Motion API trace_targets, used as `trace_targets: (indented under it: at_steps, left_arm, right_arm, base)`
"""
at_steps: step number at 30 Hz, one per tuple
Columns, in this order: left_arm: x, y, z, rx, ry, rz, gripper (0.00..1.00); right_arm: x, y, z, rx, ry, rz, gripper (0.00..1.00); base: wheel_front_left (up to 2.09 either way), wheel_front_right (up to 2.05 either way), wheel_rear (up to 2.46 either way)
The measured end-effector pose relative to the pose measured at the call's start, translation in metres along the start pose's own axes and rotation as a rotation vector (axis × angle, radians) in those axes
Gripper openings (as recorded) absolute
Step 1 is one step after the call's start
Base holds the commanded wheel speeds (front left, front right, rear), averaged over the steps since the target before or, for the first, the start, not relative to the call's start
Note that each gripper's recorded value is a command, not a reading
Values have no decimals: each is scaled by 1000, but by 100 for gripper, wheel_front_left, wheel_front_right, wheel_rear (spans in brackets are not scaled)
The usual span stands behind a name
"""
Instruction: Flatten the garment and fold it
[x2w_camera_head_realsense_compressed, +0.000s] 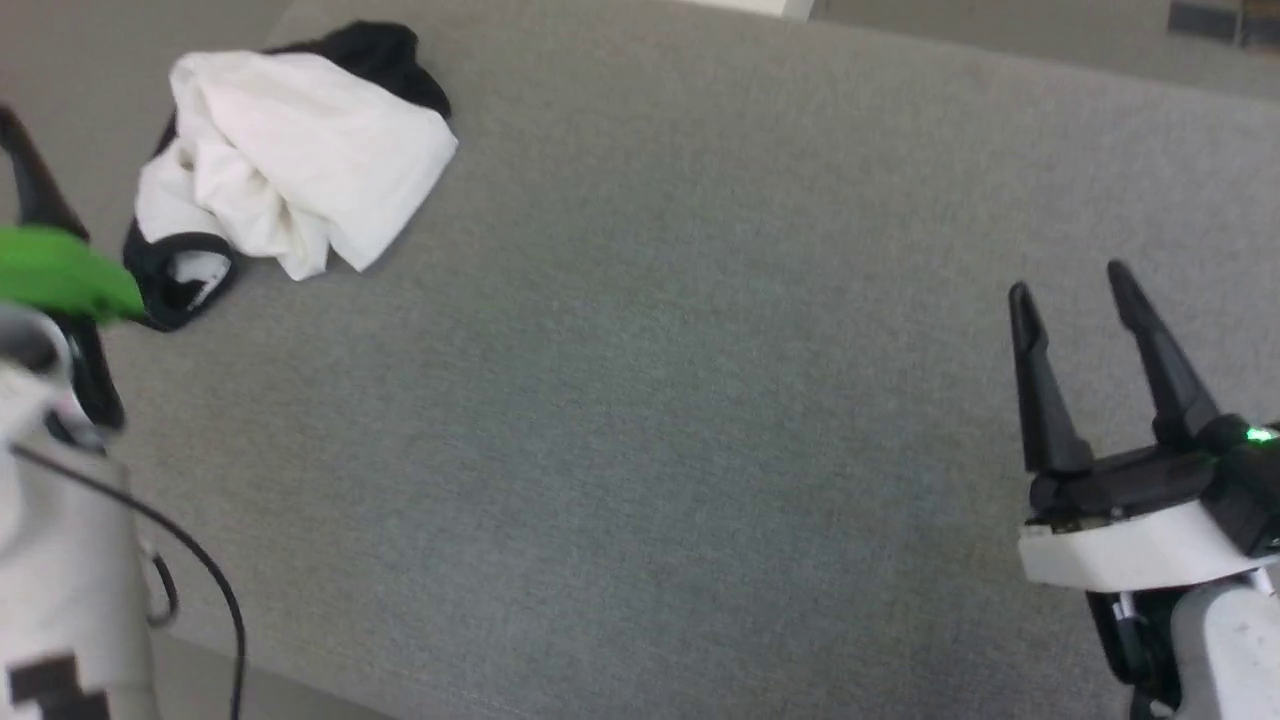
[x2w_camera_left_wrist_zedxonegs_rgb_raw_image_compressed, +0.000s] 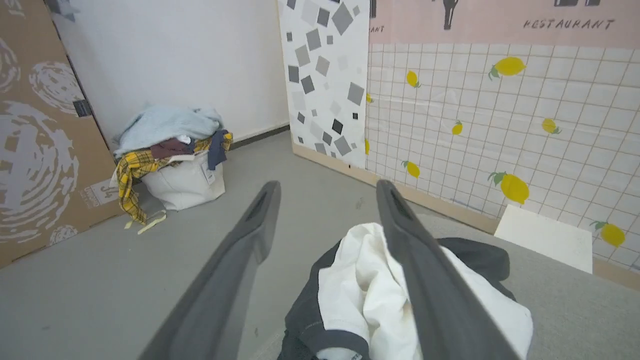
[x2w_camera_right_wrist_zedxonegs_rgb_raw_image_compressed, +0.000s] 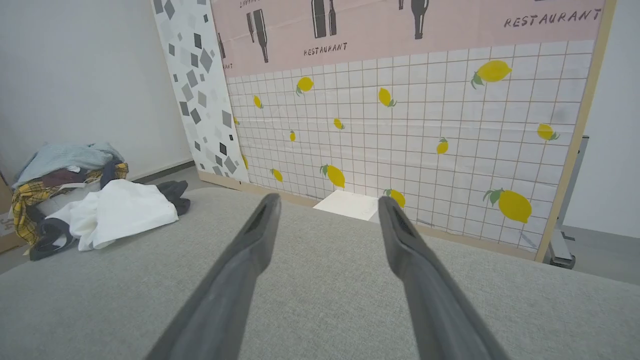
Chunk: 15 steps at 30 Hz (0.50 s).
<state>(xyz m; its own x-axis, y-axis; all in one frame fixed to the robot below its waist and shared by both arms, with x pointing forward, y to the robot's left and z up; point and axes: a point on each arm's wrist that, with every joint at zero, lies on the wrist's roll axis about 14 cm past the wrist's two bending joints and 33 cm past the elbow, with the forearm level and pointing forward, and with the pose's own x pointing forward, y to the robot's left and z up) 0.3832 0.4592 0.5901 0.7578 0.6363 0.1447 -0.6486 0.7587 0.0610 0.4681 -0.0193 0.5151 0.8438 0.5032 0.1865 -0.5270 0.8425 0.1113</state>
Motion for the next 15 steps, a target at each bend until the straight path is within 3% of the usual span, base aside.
trace_targets:
  at_steps: [11,15]
  left_arm:
    - [69,-21,-68,57,410,-67,100]
    - [81,-36,-96,14,574,-88,100]
  right_arm:
    - [16,-27,-32,-11,-9,1,100]
    - [17,-34,-44,-36,-5,16,100]
  base:
    - [0,0,0]
    - [0,0,0]
